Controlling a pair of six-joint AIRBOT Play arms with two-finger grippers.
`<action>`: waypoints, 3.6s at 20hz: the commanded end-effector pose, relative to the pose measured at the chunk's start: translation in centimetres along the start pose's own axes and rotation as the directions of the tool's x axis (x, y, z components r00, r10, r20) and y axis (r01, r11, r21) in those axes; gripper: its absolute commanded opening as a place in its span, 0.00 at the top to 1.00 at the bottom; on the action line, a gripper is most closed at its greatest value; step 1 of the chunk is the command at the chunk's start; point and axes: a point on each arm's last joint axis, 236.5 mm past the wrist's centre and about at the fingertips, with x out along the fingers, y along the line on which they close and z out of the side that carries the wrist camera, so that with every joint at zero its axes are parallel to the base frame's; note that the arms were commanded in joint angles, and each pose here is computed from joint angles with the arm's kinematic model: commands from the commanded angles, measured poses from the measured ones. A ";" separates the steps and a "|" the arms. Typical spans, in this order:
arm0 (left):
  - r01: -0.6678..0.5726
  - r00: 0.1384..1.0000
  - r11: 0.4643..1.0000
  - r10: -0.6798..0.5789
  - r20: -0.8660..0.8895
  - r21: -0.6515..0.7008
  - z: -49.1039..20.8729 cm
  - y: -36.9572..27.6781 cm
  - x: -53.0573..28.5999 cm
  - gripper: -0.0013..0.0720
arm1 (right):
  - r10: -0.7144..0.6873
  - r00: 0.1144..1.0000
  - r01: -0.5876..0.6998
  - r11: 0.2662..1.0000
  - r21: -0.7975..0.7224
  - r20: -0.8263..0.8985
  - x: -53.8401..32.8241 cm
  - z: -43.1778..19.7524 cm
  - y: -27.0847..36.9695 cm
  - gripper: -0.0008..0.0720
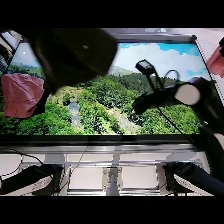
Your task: Fold the clothes and pants, and hang the long-sleeved shirts on hangers.
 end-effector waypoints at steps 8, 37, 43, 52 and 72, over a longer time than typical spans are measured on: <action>0.387 0.867 0.918 -0.331 -0.374 0.084 -8.1 -15.7 4.5 0.91 | 0.016 1.000 -0.015 0.999 -0.048 0.023 -6.0 -2.8 2.0 0.51; 0.588 0.792 0.720 -0.420 -0.443 0.369 -10.0 -15.0 -6.7 0.91 | 0.319 0.947 -0.246 0.621 -0.744 -0.047 8.3 1.7 7.7 0.24; 0.585 0.797 0.724 -0.430 -0.424 0.366 -9.8 -14.5 -7.8 0.91 | 0.329 0.944 -0.223 0.607 -0.763 -0.015 8.3 2.5 7.9 0.25; 0.598 0.790 0.714 -0.448 -0.419 0.363 -9.7 -14.9 -8.0 0.91 | 0.436 0.898 -0.324 0.568 -0.756 -0.057 10.8 2.0 9.8 0.25; 0.514 0.835 0.768 -0.346 -0.428 0.382 -9.9 -12.6 -6.8 0.91 | 0.459 0.872 -0.483 0.750 -0.452 -0.170 14.7 -0.1 7.8 0.97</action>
